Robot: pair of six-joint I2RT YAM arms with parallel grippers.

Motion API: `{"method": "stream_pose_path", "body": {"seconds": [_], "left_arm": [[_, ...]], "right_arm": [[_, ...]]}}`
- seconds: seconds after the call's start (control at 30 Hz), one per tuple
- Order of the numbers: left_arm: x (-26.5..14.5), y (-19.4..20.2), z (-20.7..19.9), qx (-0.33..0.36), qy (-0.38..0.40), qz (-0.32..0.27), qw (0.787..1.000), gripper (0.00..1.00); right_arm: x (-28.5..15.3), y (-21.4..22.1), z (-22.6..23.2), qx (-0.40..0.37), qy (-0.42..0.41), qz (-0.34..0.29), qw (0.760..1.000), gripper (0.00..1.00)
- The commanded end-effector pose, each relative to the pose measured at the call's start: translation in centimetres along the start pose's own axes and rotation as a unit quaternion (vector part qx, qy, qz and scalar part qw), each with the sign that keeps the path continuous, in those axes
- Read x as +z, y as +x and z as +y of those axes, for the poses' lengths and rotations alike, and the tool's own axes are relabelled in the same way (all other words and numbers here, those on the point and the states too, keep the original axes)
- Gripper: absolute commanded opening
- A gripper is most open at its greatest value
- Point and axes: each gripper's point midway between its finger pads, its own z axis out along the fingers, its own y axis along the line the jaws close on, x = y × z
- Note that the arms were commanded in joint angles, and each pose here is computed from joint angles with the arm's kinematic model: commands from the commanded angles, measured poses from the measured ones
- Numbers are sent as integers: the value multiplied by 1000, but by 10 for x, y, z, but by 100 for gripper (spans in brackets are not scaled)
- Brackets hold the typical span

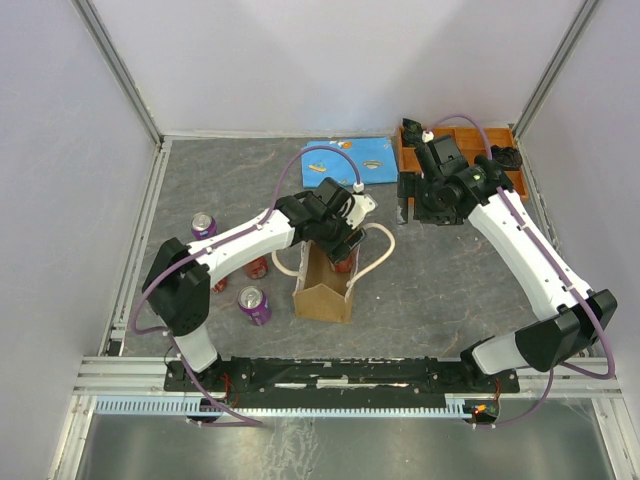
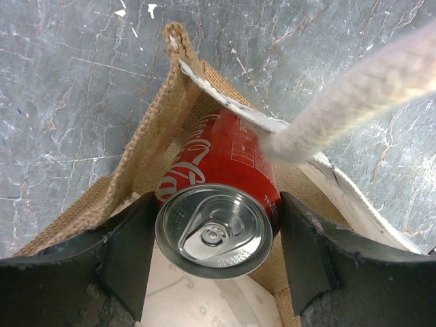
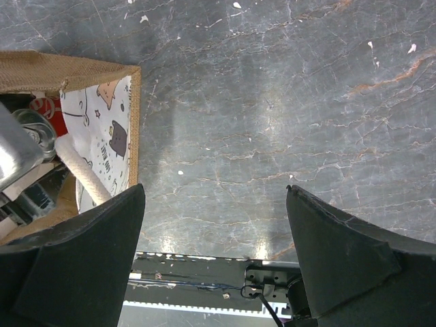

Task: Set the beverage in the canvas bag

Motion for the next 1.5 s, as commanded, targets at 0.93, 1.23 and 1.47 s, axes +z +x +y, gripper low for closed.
{"method": "stream_pose_path", "body": {"seconds": [0.93, 1.23, 1.47], "left_arm": [[-16, -51, -24, -43, 41, -80, 995, 77], [-14, -67, -11, -43, 7, -109, 993, 36], [-12, -71, -6, -39, -3, -109, 993, 3]], "right_arm": [[-4, 0, -3, 11, -9, -13, 1000, 92], [-2, 3, -3, 13, -9, -8, 1000, 92], [-1, 5, -4, 12, -7, -7, 1000, 92]]}}
